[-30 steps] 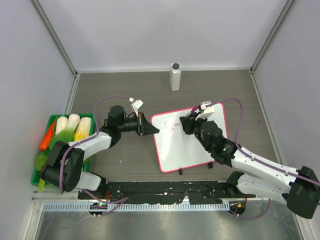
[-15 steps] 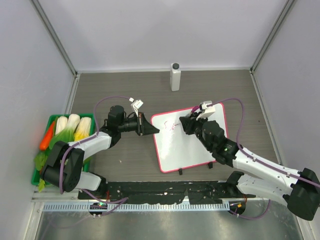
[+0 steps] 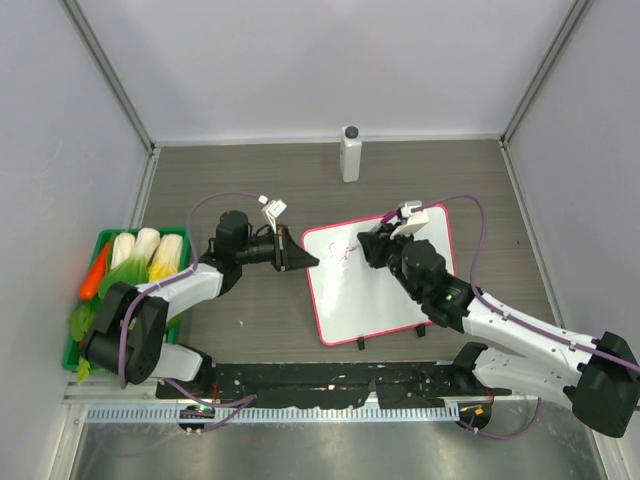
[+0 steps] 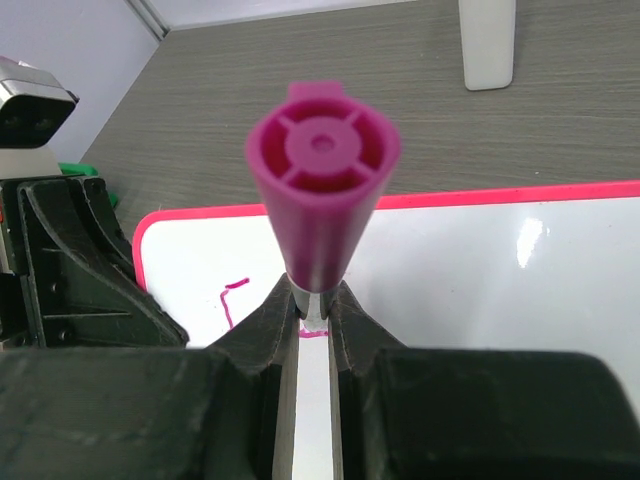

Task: Write a sentence on the whiteboard
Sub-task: Write with the whiteboard marker on the whiteboard.

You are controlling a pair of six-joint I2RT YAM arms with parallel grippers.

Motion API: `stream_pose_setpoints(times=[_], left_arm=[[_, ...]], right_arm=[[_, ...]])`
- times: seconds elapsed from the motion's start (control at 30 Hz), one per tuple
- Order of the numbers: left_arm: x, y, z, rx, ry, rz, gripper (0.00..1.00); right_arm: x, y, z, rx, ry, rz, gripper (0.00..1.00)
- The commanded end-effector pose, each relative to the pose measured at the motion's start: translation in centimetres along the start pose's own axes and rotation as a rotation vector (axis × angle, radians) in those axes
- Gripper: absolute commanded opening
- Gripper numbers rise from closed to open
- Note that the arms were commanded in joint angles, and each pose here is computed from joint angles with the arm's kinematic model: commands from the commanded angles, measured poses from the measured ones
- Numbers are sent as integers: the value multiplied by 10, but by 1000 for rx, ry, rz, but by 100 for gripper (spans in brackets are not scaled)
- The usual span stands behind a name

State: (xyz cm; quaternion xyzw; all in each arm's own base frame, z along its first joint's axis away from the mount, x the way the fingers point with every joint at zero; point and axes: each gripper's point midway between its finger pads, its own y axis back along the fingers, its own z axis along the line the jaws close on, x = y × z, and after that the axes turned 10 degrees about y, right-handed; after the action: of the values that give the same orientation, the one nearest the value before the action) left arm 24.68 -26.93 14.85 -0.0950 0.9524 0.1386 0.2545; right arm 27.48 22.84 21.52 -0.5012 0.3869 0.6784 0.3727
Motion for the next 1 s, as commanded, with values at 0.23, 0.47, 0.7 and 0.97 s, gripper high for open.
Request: stream_pose_setpoints(times=[0.23, 0.47, 0.7, 0.97], left_arm=[[14, -2, 24, -89, -97, 24, 0], [14, -3, 25, -90, -96, 26, 0], [13, -3, 25, -90, -96, 24, 0], [14, -2, 25, -91, -99, 25, 0]], right_arm=[[-33, -2, 0, 19, -41, -114, 1], [-15, -2, -4, 28, -19, -64, 1], [0, 0, -6, 27, -14, -20, 1], [19, 4, -7, 15, -9, 36, 1]])
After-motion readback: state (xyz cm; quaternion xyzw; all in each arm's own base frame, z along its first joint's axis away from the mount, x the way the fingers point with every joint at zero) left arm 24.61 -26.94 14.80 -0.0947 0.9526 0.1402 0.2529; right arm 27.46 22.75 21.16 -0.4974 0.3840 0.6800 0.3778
